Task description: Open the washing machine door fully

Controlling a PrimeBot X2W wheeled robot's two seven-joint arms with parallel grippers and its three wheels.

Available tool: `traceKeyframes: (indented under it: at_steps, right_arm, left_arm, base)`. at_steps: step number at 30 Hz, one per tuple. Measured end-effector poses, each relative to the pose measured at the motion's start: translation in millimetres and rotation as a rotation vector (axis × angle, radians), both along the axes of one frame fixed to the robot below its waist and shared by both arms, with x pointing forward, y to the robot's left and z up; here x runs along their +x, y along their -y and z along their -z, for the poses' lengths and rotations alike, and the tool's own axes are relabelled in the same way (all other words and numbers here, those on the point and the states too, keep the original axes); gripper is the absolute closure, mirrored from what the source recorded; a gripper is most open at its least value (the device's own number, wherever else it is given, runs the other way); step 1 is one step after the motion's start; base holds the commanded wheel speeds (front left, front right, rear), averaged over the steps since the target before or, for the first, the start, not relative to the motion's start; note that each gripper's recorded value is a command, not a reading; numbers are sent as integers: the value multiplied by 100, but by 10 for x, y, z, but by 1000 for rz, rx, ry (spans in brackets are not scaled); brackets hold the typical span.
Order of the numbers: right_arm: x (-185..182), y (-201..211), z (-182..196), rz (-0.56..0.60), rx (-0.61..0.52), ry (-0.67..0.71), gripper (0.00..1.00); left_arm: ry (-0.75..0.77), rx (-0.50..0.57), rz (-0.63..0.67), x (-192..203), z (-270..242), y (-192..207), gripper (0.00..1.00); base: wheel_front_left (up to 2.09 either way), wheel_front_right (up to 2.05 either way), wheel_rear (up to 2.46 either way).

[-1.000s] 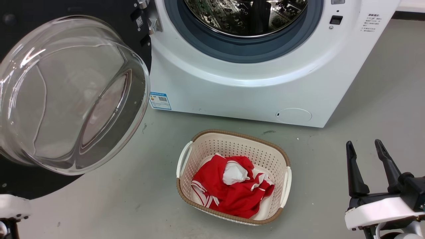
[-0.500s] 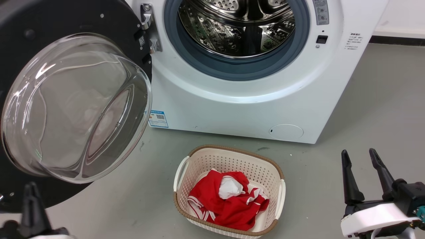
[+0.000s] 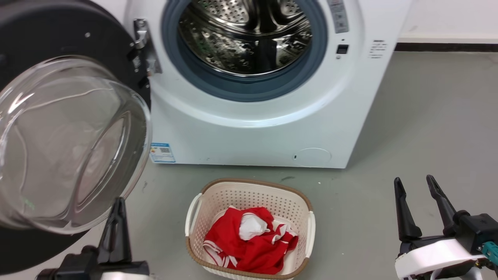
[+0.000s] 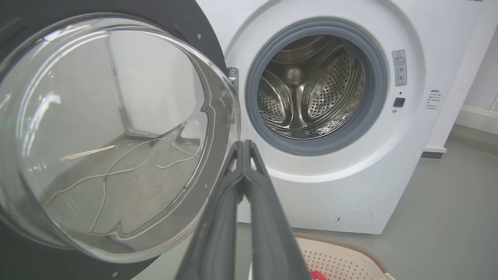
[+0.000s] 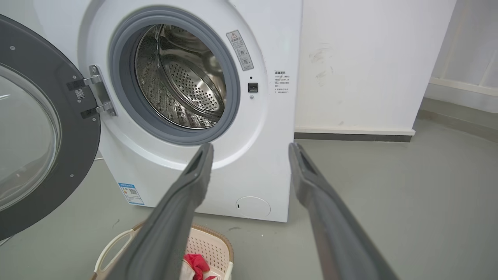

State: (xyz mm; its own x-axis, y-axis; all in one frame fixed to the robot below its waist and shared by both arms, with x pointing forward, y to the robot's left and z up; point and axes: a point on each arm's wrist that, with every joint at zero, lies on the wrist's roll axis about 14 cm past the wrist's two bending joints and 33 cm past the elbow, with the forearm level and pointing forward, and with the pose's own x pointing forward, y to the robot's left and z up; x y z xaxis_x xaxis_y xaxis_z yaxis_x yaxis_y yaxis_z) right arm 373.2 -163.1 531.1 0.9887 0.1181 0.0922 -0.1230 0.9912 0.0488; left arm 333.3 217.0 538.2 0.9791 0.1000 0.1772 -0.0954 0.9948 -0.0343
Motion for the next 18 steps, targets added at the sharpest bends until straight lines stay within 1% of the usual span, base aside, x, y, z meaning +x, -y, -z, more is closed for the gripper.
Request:
traceKeyframes:
  at_steps: [1, 2, 3, 4, 5, 10, 15, 18]
  right_arm:
    - [-15, 18, -7, 6, 0, 2, 0]
    - [-30, 41, -11, 13, -1, 2, 0]
    - [-45, 63, -16, 19, -1, 3, 0]
    - [-60, 89, -23, 27, -3, 5, 0]
    - [-75, 111, -27, 34, -6, 6, 0]
    - [-146, 210, -43, 66, -13, 10, 0]
    - [-201, 279, -75, 88, -17, 17, 0]
    - [-215, 282, -82, 89, -17, 17, 0]
  left_arm:
    - [7, -4, 18, 38, -16, 55, 76]
    - [13, -8, 36, 74, -32, 108, 66]
    - [19, -10, 52, 112, -50, 156, 53]
    - [23, -12, 67, 151, -62, 201, 12]
    - [28, -12, 80, 186, -74, 243, 0]
    - [48, -9, 126, 331, -137, 417, 0]
    - [44, -6, 137, 390, -122, 471, 0]
    - [40, 5, 121, 400, -112, 442, 0]
  base:
    - [0, 0, 0]
    - [0, 0, 0]
    - [0, 0, 0]
    - [0, 0, 0]
    - [0, 0, 0]
    - [0, 0, 0]
    - [0, 0, 0]
    - [0, 0, 0]
